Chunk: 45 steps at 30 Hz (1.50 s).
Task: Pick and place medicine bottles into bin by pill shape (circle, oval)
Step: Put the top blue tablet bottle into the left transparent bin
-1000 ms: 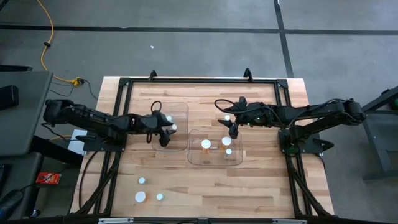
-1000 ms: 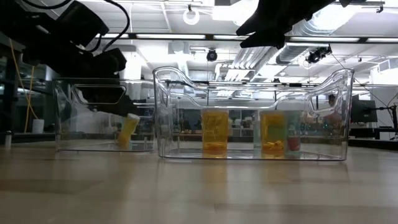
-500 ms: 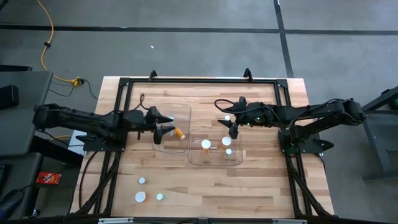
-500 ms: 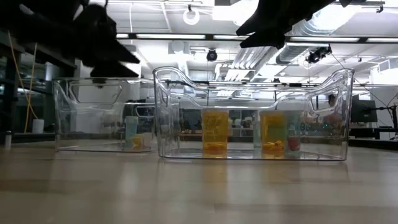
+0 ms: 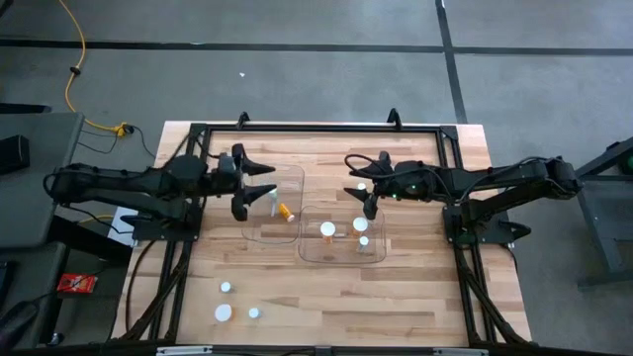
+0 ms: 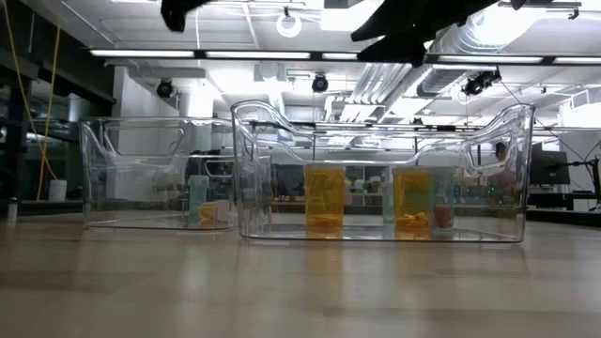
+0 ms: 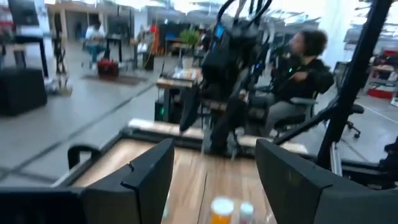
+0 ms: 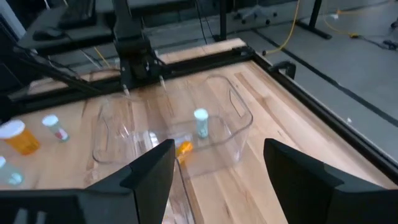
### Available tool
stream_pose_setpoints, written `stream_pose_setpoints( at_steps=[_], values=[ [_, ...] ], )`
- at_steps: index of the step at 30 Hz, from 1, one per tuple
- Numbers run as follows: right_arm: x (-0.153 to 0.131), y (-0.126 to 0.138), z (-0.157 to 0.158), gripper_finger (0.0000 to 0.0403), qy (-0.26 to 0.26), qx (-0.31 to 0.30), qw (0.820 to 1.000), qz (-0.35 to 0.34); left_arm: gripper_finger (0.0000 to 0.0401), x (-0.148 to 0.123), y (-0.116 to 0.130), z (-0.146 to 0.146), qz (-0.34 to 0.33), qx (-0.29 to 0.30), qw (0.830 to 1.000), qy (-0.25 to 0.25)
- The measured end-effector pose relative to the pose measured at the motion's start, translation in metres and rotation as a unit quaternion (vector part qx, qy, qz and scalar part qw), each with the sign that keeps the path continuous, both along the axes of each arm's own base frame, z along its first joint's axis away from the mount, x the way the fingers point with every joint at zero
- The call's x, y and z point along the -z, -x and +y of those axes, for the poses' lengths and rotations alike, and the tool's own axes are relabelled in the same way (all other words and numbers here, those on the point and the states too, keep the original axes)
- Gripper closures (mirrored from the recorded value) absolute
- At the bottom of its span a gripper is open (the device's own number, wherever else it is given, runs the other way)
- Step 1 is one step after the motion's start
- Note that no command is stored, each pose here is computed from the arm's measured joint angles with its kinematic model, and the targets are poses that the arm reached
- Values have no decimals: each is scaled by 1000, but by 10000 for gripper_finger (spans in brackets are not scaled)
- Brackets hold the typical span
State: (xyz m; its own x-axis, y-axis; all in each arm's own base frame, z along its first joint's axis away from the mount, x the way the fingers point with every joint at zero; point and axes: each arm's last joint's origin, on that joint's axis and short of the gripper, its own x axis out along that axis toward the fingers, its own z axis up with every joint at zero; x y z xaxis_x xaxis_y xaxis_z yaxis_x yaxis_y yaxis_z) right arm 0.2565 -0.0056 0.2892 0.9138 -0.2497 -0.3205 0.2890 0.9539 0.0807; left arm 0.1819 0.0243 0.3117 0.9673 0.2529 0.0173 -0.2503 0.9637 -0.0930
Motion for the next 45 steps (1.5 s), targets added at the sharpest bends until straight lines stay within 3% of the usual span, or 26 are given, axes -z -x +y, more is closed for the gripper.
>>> stream_pose_setpoints(
  at_steps=[11, 19, 22, 26, 32, 37, 45],
  values=[
    [-5, -2, 1, 163, -9, -9, 999, -31, 185, -18, 1, -1, -66, 2, 998, 10],
    [-6, -2, -2, 163, -83, 20, 995, -52, 185, -17, 1, 0, -63, 0, 998, 11],
    [-5, -1, -8, 163, -122, 45, 990, -53, 185, -17, 2, 2, -57, -31, 998, -5],
    [-6, 1, -21, 163, -157, 118, 980, 31, 185, -17, 2, 3, -62, -56, 996, 10],
    [11, 0, -43, 163, -182, 202, 945, 179, 185, -16, 2, 3, -65, -55, 996, 23],
    [43, -6, -58, 163, -240, 224, 916, 232, 185, -15, 2, 4, -58, -66, 996, 25],
    [80, -20, -72, 163, -262, 265, 886, 276, 185, -14, 2, 4, -55, -68, 996, 25]
  ],
)
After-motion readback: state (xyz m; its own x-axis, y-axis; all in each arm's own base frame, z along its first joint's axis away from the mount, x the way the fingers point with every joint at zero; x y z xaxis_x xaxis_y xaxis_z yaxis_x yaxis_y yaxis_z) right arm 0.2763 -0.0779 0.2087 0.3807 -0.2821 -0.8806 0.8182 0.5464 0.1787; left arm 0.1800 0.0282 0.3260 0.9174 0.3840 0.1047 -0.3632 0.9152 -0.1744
